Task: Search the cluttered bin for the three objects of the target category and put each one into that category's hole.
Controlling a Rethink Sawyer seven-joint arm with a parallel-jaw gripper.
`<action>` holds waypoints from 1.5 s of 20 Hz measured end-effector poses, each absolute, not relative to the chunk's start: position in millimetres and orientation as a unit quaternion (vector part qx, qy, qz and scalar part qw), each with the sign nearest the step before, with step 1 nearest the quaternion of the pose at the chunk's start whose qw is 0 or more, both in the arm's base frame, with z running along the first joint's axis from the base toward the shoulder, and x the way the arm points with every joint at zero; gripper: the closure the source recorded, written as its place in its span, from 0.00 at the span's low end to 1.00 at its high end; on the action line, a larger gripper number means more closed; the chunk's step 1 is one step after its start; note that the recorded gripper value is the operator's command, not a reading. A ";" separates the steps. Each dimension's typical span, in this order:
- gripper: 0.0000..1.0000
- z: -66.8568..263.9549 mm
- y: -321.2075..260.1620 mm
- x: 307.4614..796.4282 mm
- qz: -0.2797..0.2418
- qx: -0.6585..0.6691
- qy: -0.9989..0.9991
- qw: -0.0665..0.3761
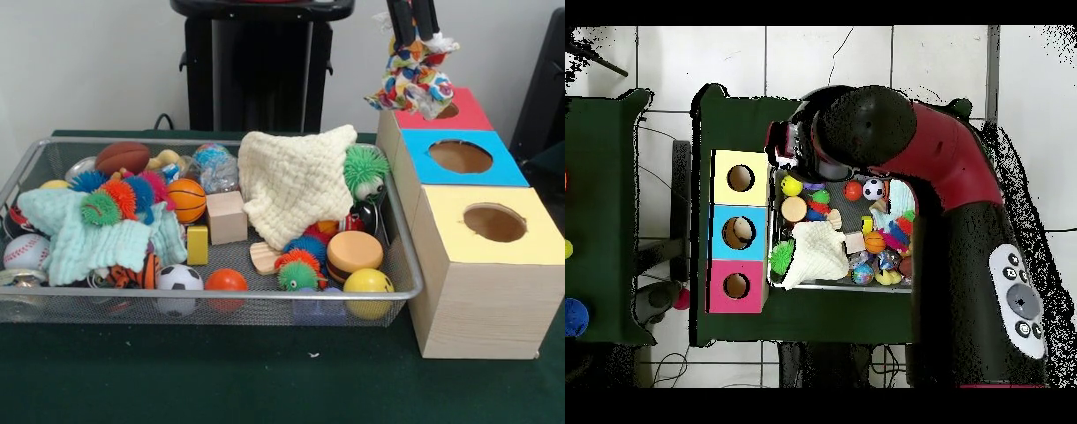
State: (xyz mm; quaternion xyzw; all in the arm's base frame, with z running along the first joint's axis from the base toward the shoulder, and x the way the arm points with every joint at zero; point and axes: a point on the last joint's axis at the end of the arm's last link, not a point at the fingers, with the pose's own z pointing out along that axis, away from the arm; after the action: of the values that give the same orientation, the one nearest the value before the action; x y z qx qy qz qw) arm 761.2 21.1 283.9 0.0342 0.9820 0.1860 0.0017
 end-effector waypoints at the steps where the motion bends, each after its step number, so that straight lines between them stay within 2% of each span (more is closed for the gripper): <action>1: 1.00 283.4 21.0 762.0 0.186 0.035 0.982 0.004; 14: 1.00 264.5 36.4 784.6 0.171 0.041 0.981 0.079; 30: 1.00 246.3 91.9 778.7 0.172 0.011 0.983 0.066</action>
State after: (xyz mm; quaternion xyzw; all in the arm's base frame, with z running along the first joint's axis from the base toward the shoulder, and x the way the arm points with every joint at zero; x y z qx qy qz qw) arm 778.7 91.9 246.3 0.0109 0.9829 0.1718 0.0656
